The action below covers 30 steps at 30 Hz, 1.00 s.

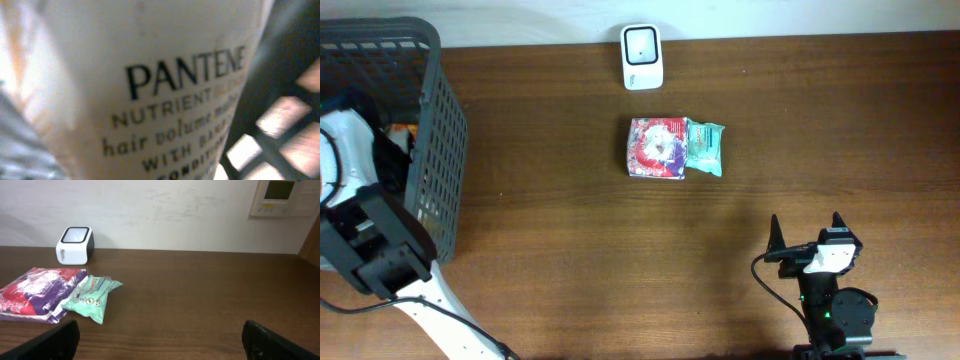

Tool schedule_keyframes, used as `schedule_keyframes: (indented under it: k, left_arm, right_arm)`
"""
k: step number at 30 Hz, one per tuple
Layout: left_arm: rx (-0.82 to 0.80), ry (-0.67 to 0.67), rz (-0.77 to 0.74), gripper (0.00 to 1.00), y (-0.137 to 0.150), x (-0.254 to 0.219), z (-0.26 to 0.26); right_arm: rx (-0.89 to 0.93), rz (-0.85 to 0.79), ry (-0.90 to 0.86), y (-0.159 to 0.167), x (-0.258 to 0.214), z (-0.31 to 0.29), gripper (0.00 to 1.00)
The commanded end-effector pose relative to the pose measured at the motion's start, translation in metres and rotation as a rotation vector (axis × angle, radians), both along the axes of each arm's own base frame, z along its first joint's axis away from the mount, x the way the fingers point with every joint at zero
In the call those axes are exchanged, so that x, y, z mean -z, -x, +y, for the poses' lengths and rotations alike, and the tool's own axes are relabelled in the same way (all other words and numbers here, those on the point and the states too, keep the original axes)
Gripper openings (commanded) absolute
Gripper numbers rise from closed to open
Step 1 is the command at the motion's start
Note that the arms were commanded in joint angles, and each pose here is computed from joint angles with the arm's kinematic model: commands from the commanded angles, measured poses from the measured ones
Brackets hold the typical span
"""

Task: Scan the item barcode
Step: 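Return the left gripper to the basket and grasp the white Pantene tube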

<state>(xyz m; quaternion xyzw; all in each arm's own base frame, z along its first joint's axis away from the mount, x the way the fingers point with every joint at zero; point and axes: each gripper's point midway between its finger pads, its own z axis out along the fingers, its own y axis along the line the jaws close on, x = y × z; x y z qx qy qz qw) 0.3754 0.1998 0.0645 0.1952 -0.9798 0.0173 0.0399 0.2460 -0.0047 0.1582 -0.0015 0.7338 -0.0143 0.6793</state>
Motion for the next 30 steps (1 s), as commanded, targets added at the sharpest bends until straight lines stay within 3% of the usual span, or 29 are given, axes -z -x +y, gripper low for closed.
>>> schedule_keyframes:
  k: [1, 5, 11, 19, 22, 26, 30]
  left_arm:
    - [-0.068, -0.092, -0.204, 0.00, -0.035, -0.084, 0.017]
    - [-0.171, -0.199, -0.444, 0.00, -0.050, -0.182, 0.031]
    - [-0.381, -0.272, -0.721, 0.00, -0.035, -0.280, 0.040]
    - [-0.796, -0.137, -0.975, 0.00, 0.006, -0.366, 0.012]
    - [-0.739, -0.016, -1.038, 0.00, 0.005, -0.386, -0.013]
    - [-0.565, 0.260, -1.074, 0.00, -0.007, -0.404, -0.067]
    - [-0.181, 0.250, -1.084, 0.00, -0.023, -0.404, -0.134]
  right_arm:
    - [0.016, 0.005, -0.004, 0.000, 0.003, -0.003, 0.99]
    - [0.016, 0.005, -0.004, 0.000, 0.003, -0.003, 0.99]
    - [0.016, 0.005, -0.004, 0.000, 0.003, -0.003, 0.99]
    - [0.016, 0.005, -0.004, 0.000, 0.003, -0.003, 0.99]
    - [0.016, 0.005, -0.004, 0.000, 0.003, -0.003, 0.99]
    - [0.016, 0.005, -0.004, 0.000, 0.003, -0.003, 0.98]
    - [0.015, 0.005, -0.004, 0.000, 0.003, -0.003, 0.99]
